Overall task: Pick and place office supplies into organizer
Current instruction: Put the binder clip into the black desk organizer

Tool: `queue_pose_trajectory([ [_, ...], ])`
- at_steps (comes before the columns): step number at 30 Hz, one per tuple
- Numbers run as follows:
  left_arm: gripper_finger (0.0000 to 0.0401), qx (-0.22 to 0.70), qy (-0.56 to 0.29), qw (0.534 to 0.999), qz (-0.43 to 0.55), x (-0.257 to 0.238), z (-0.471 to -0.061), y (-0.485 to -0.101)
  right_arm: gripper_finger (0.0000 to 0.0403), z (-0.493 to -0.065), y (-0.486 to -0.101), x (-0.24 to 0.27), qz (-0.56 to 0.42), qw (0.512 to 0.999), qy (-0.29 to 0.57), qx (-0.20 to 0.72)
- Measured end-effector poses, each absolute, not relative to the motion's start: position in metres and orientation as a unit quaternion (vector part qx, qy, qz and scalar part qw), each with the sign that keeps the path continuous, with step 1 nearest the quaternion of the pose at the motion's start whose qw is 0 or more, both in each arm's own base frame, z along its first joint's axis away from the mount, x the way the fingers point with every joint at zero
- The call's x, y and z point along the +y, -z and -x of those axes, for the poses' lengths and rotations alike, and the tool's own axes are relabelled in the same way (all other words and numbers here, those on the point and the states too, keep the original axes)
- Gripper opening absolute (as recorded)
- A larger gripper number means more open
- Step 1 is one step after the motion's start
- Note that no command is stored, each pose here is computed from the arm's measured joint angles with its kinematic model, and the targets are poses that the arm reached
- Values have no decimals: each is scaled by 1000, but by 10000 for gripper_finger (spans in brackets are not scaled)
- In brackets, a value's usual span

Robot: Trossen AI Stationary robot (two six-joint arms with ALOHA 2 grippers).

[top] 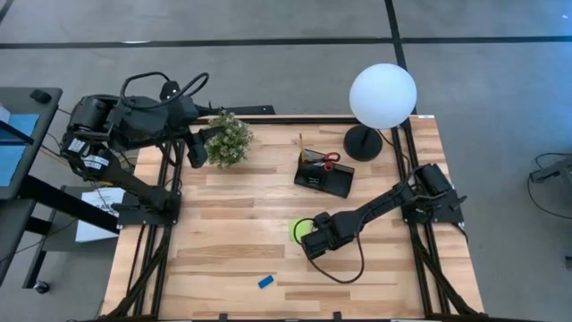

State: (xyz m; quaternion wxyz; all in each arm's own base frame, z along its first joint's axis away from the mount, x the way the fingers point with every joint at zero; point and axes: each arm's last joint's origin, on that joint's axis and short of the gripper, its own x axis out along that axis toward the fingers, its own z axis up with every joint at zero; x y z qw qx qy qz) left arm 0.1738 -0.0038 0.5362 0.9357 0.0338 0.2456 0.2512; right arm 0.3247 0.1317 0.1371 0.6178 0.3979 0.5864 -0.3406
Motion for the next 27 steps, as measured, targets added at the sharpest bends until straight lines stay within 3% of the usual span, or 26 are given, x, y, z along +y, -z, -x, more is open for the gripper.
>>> queue_pose_trajectory([
  [27, 194, 249, -251, 935, -38, -4, -173, -536, 224, -327, -136, 130, -391, 633, 342, 574],
])
